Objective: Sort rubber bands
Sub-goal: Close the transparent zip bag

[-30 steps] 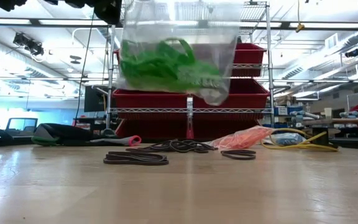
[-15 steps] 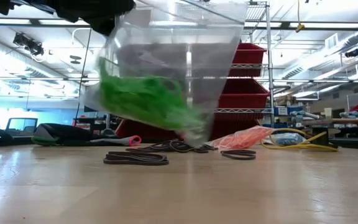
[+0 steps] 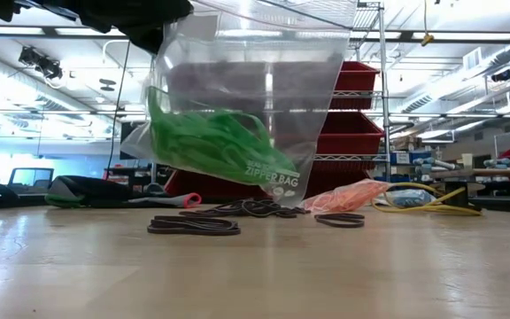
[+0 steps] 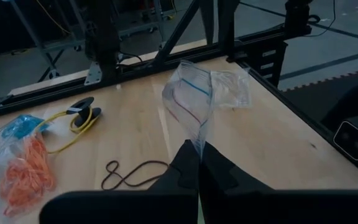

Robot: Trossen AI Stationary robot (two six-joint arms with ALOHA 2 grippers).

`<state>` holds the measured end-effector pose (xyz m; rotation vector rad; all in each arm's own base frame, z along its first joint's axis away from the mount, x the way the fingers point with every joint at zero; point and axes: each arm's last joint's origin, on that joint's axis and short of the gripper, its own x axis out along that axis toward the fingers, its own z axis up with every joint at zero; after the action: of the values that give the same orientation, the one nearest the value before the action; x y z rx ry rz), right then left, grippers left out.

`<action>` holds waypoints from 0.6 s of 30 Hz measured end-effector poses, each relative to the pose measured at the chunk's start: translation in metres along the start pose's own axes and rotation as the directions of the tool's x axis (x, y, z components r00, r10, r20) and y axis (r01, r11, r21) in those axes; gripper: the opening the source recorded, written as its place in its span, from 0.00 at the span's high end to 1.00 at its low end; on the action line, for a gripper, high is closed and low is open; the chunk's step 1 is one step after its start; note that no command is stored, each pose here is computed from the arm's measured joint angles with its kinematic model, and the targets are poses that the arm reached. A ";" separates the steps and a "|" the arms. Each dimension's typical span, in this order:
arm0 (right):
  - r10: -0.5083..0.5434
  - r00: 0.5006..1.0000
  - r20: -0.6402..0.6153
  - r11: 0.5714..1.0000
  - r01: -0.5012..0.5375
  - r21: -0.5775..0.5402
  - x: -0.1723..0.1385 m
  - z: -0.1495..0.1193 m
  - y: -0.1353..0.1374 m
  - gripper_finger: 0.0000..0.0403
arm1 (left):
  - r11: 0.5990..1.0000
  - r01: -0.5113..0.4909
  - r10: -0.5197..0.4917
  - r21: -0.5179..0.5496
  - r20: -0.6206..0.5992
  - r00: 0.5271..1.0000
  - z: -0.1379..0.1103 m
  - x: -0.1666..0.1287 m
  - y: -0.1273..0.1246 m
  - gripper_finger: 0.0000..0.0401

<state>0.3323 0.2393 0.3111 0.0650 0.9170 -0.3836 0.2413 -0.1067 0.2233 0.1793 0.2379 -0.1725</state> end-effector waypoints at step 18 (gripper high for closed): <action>-0.214 0.938 0.273 0.971 0.174 0.163 -0.006 -0.075 0.021 0.91 | 0.998 0.035 -0.033 -0.048 0.041 0.999 0.004 0.000 -0.001 1.00</action>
<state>0.2791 0.2770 0.2679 0.0417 0.6078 -0.6239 0.2419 -0.1082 0.2269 0.1235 0.2049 -0.2037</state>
